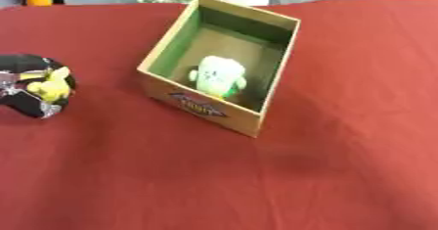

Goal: Pick up objects on the table and place them in the box.

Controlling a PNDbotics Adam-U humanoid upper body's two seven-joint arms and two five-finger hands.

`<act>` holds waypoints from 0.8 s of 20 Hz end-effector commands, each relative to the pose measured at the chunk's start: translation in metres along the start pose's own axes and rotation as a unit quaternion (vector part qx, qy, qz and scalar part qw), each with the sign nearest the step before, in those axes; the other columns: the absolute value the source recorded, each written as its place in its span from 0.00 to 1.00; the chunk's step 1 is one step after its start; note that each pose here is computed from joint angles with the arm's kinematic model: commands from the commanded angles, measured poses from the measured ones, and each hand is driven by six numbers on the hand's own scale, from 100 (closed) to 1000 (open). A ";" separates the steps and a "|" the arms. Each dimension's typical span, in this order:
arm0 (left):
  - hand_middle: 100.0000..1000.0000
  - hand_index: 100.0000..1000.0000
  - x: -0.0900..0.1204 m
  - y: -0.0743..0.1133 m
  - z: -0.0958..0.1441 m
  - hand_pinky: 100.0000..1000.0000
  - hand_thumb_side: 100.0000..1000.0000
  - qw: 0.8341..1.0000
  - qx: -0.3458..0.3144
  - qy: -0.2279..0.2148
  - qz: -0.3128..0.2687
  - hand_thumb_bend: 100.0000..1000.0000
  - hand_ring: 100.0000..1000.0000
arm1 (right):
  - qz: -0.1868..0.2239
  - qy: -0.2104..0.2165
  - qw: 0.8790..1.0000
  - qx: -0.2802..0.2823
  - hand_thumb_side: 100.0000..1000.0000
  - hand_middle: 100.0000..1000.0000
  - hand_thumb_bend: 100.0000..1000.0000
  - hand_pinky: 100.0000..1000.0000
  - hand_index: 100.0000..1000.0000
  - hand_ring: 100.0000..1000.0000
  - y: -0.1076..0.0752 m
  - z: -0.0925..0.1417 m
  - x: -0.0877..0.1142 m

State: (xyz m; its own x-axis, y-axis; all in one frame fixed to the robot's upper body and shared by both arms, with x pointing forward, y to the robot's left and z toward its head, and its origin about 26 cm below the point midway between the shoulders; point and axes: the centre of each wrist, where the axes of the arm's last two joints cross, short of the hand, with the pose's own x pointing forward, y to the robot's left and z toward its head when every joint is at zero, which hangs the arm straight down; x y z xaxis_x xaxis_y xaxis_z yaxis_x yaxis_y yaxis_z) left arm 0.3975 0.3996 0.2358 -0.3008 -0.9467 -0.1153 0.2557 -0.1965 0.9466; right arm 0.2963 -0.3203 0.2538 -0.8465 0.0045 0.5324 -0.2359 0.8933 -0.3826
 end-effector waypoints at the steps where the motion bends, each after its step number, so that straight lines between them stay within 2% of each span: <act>1: 0.67 0.70 -0.002 0.020 0.013 0.27 0.28 0.998 0.058 0.020 -0.022 0.00 0.56 | 0.007 -0.013 1.000 0.006 0.80 0.51 0.32 0.95 0.93 0.93 -0.003 -0.006 0.009; 4: 0.65 0.66 0.002 0.023 0.014 0.26 0.30 0.995 0.084 0.026 -0.037 0.00 0.55 | 0.005 -0.013 1.000 0.006 0.80 0.51 0.31 0.95 0.93 0.93 -0.003 -0.007 0.009; 10: 0.65 0.65 0.009 0.033 0.014 0.26 0.31 0.991 0.117 0.024 -0.060 0.00 0.55 | 0.004 -0.013 1.000 0.004 0.80 0.51 0.31 0.95 0.93 0.93 -0.004 -0.008 0.010; 16: 0.65 0.64 0.026 0.061 0.013 0.26 0.34 0.982 0.167 -0.010 -0.083 0.00 0.56 | 0.003 -0.015 1.000 0.008 0.80 0.51 0.31 0.95 0.93 0.93 -0.004 -0.010 0.011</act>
State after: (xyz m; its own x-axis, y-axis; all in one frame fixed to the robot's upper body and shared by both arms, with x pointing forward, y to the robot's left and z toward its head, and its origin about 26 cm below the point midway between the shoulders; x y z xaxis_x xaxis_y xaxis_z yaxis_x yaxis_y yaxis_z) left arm 0.3974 0.3670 0.2769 -0.3361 -0.9120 -0.2353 -0.0608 -0.2283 0.9717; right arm 0.2970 -0.3190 0.2572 -0.8449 -0.0114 0.5348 -0.2462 0.8959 -0.3698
